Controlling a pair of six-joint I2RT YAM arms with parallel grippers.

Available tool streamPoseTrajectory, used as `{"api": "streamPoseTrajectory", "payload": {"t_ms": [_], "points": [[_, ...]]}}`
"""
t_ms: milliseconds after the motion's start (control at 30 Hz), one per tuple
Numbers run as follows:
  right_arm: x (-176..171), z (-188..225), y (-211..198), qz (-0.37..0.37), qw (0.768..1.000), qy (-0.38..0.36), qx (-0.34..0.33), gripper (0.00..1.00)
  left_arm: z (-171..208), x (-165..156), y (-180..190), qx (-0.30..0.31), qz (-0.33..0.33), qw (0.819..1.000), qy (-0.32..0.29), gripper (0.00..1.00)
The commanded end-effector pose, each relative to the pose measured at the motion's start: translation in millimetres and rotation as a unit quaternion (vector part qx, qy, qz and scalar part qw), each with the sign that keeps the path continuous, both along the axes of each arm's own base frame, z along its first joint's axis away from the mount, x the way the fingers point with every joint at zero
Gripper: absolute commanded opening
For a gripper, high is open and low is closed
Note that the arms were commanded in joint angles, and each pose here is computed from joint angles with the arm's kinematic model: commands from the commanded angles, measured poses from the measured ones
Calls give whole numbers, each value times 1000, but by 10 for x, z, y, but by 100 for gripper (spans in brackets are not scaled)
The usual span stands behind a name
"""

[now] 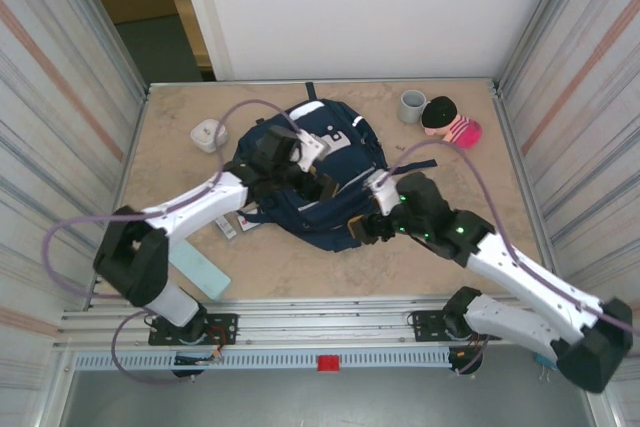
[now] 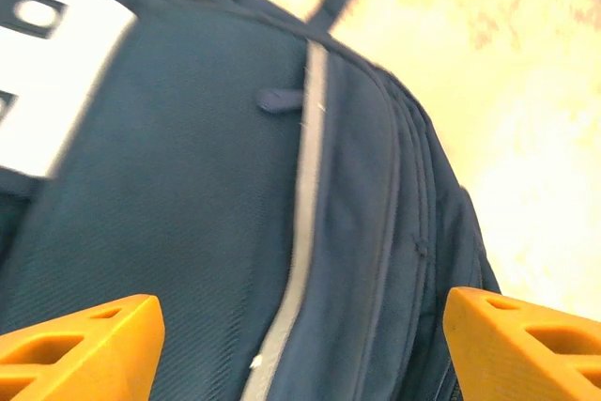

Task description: Pack the student bag

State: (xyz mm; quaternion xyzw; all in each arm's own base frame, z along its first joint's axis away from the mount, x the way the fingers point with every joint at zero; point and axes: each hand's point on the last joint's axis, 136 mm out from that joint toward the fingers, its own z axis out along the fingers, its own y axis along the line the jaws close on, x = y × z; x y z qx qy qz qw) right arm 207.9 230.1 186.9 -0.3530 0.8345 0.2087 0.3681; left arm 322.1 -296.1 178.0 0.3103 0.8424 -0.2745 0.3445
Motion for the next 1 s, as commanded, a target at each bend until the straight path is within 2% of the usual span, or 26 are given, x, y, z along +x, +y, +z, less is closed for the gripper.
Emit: {"api": "streamPoseTrajectory", "payload": {"t_ms": [0,167,333,400,500,533,600,767,967], "points": [[-122,-290,197,133,984,-25,-114,84,286,39,308,-57,71,996,10,79],[-58,-681,526,206,961,-30,-180,86,205,3,807,-67,142,987,30,80],[-2,-1001,657,244,946,-27,-211,84,105,-72,1171,-84,193,976,48,80],[31,-1110,656,251,941,-30,-225,69,57,-92,1274,-84,207,973,52,80],[86,-1115,641,248,938,-39,-237,23,-54,-128,1369,-81,217,971,67,80],[101,-1063,633,246,939,-48,-237,11,-105,-137,1391,-80,218,970,75,80],[99,-909,602,248,938,-70,-234,0,-214,-152,1410,-82,218,968,93,80],[121,-366,384,234,942,-112,-213,0,-348,-153,1391,-99,213,965,116,80],[406,330,120,168,961,-151,-156,0,-339,-141,1294,-128,185,969,103,77]]}}
